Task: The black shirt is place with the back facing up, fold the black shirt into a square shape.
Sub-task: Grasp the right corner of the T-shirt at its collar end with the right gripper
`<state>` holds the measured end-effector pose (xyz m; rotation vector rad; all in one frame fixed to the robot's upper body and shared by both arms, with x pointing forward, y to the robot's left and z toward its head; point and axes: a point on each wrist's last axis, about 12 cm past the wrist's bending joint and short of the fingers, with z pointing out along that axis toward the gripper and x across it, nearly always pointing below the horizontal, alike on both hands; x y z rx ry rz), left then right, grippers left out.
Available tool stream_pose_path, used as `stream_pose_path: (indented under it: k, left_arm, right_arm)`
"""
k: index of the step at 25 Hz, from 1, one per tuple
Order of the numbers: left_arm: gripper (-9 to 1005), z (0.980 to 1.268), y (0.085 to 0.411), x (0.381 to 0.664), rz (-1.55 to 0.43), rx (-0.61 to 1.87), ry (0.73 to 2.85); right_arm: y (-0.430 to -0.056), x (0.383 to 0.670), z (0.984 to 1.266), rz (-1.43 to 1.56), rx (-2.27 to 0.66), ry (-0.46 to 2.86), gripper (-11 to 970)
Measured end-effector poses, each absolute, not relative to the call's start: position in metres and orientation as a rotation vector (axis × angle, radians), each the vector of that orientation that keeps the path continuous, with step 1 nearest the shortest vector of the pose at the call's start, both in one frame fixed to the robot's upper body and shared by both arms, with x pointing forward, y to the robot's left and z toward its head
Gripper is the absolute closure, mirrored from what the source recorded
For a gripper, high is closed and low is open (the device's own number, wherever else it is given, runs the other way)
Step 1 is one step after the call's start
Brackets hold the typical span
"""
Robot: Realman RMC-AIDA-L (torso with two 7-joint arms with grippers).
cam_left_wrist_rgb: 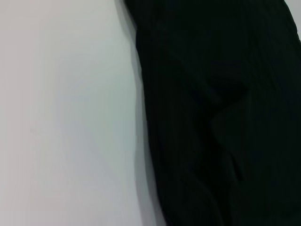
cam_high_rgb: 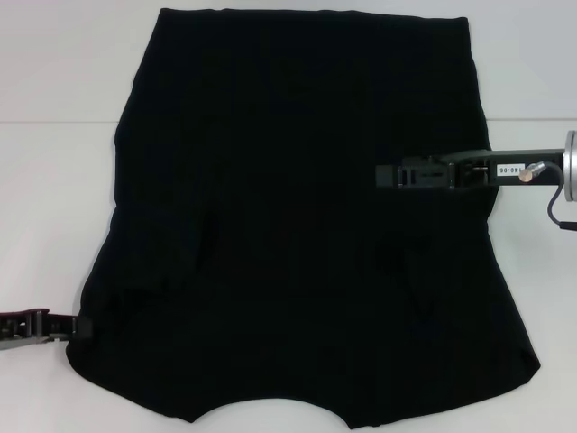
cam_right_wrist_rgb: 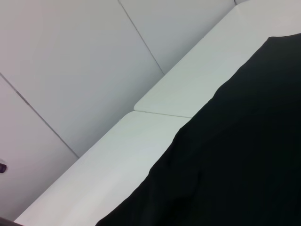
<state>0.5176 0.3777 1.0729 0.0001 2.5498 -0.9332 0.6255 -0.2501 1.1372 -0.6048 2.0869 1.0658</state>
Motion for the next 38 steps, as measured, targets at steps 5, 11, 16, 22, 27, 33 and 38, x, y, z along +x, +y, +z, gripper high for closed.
stream_pose_path:
  k: [5,11,16,22,27,33,38]
  left_arm:
    - [693,1.072,0.377,0.518,-0.921,0.002,2.553]
    - [921,1.07,0.375,0.519,-0.925,0.007,2.555]
    - [948,1.071,0.375,0.518,-0.937,0.013,2.547]
    - [959,1.073,0.377,0.516,-0.944,0.02,2.551]
    - [959,1.079,0.382,0.514,-0.953,0.027,2.545]
    - [959,1.081,0.381,0.515,-0.973,0.036,2.536]
    - [959,1.083,0.378,0.518,-0.989,0.05,2.512]
  right_arm:
    - [-0.25,0.626,1.139,1.07,-0.605,2.077,105]
    - [-0.251,0.625,1.14,1.075,-0.608,2.074,106]
    - [-0.253,0.623,1.137,1.075,-0.598,2.082,107]
    - [-0.257,0.621,1.135,1.074,-0.587,2.088,106]
    - [-0.258,0.621,1.134,1.074,-0.584,2.09,106]
    - [-0.26,0.621,1.135,1.071,-0.582,2.095,105]
    - [-0.276,0.618,1.133,1.048,-0.545,2.2,107]
